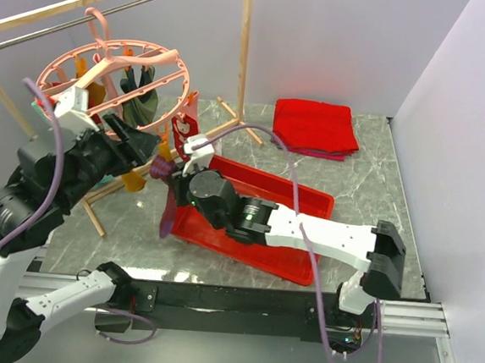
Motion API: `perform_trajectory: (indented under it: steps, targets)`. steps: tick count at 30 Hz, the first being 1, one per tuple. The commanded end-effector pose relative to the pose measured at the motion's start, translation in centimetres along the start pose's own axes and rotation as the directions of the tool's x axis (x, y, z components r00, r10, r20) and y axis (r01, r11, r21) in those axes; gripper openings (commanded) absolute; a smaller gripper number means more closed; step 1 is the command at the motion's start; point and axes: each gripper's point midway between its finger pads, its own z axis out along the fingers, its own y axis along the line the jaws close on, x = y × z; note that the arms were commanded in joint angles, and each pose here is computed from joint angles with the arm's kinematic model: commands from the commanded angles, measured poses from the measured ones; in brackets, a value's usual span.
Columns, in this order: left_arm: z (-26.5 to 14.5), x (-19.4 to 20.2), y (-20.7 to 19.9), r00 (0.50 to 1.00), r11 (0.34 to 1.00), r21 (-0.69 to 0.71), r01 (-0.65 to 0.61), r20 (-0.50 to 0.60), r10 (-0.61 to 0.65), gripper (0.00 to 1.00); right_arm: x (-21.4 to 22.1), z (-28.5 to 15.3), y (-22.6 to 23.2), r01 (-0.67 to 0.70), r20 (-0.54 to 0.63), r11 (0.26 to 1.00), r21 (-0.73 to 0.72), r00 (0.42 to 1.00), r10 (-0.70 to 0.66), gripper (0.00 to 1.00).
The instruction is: Remove the socks clipped to the hanger
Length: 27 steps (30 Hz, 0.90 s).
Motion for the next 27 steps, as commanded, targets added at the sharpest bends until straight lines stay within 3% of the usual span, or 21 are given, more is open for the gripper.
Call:
perform_trajectory:
  steps: [1, 5, 9, 16, 27]
  targets:
    - [1.0, 0.6, -1.9, 0.999, 0.998, 0.067, -0.004, -0.054, 0.008, 0.7, -2.6, -2.8, -1.6, -0.038, 0.023, 0.996, 0.083, 0.999, 0.036, 0.0]
    - [1.9, 0.7, -1.6, 0.999, 0.999, 0.049, 0.0, -0.044, 0.002, 0.68, -2.7, -4.1, -1.8, -0.037, 0.012, 0.996, 0.082, 0.999, 0.036, 0.0]
    - [3.5, 1.3, 0.1, 0.999, 0.998, -0.057, 0.004, -0.048, -0.007, 0.63, -2.6, -4.5, -2.2, -0.016, 0.001, 0.994, 0.111, 1.0, 0.016, 0.0]
    - [4.9, 0.9, 1.0, 1.0, 0.992, -0.128, 0.01, -0.021, -0.012, 0.69, -2.3, -4.1, -1.8, 0.055, -0.011, 0.984, 0.167, 0.998, -0.054, 0.0]
    - [7.5, 1.7, 3.0, 1.0, 0.977, -0.213, 0.011, 0.019, -0.007, 0.67, -2.9, -4.7, -1.9, 0.1, 0.026, 0.969, 0.227, 0.994, -0.109, 0.0]
